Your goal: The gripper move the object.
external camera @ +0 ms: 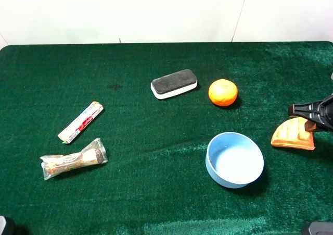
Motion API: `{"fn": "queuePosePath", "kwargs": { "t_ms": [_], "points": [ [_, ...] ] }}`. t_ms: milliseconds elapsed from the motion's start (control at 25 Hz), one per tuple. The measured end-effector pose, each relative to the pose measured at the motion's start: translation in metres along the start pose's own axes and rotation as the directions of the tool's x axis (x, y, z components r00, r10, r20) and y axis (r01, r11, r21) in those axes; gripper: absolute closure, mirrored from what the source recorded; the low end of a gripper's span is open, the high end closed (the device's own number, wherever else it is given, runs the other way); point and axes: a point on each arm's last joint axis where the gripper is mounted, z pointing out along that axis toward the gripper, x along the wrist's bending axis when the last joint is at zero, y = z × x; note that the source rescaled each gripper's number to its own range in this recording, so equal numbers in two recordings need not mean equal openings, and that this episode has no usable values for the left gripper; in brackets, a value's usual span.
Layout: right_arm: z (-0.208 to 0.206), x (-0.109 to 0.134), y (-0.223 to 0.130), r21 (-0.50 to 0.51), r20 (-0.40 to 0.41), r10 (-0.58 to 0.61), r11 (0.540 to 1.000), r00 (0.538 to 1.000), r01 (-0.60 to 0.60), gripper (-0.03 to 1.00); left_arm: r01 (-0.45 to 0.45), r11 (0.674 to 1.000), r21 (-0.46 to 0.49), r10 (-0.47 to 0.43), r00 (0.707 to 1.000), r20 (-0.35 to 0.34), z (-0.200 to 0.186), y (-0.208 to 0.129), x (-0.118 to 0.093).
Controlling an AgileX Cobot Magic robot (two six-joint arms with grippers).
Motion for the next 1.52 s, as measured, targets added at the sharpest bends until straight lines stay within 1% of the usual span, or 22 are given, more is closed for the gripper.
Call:
{"fn": "queuePosePath", "kwargs": {
  "t_ms": [320,440,520,600,760,800,840,920,1120,1160,1240,1320,1440,1520],
  "points": [
    [0.0,0.0,0.001,-0.01,-0.004,0.009,1.0,1.0,-0.009,0.97,0.0,1.0,0.0,0.0,1.0,0.0,0.0,0.0,0.0],
    [0.0,0.0,0.001,-0.013,-0.005,0.014,1.0,1.0,-0.014,0.93,0.0,1.0,0.0,0.0,1.0,0.0,0.0,0.0,0.0],
    [0.0,0.0,0.001,-0.014,-0.005,0.014,1.0,1.0,-0.014,0.85,0.0,1.0,0.0,0.0,1.0,0.0,0.0,0.0,0.0],
    [0.0,0.0,0.001,-0.016,-0.005,0.014,1.0,1.0,-0.014,0.74,0.0,1.0,0.0,0.0,1.0,0.0,0.0,0.0,0.0],
    [0.0,0.0,0.001,-0.016,-0.005,0.014,1.0,1.0,-0.014,0.4,0.0,1.0,0.0,0.0,1.0,0.0,0.0,0.0,0.0],
    [0.0,0.0,0.001,-0.016,-0.005,0.014,1.0,1.0,-0.014,0.33,0.0,1.0,0.0,0.0,1.0,0.0,0.0,0.0,0.0],
    [0.0,0.0,0.001,-0.016,-0.005,0.014,1.0,1.0,-0.014,0.28,0.0,1.0,0.0,0.0,1.0,0.0,0.0,0.0,0.0],
    [0.0,0.0,0.001,-0.018,-0.006,0.014,1.0,1.0,-0.014,0.24,0.0,1.0,0.0,0.0,1.0,0.0,0.0,0.0,0.0],
    [0.0,0.001,0.002,-0.024,-0.007,0.048,0.999,0.999,-0.048,0.19,0.0,1.0,0.0,0.0,1.0,0.0,0.0,0.0,0.0],
    [0.0,0.001,0.002,-0.024,-0.008,0.063,0.998,0.998,-0.063,0.16,0.0,1.0,0.0,0.0,1.0,0.0,0.0,0.0,0.0],
    [-0.001,0.001,0.005,-0.02,-0.007,0.088,0.996,0.996,-0.089,0.05,0.0,1.0,0.0,0.0,1.0,0.0,0.0,0.0,0.0],
    [-0.004,0.001,0.008,-0.007,-0.003,0.103,0.995,0.995,-0.103,0.0,0.0,1.0,0.0,0.0,1.0,0.0,0.0,0.0,0.0],
    [-0.007,0.001,0.014,0.011,0.008,0.099,0.995,0.995,-0.099,-0.02,0.0,1.0,0.0,0.0,1.0,0.0,0.0,0.0,0.0],
    [-0.014,0.001,0.019,0.0,0.009,0.096,0.995,0.995,-0.096,-0.03,0.0,1.0,0.0,0.0,1.0,0.0,0.0,0.0,0.0]
  ]
}}
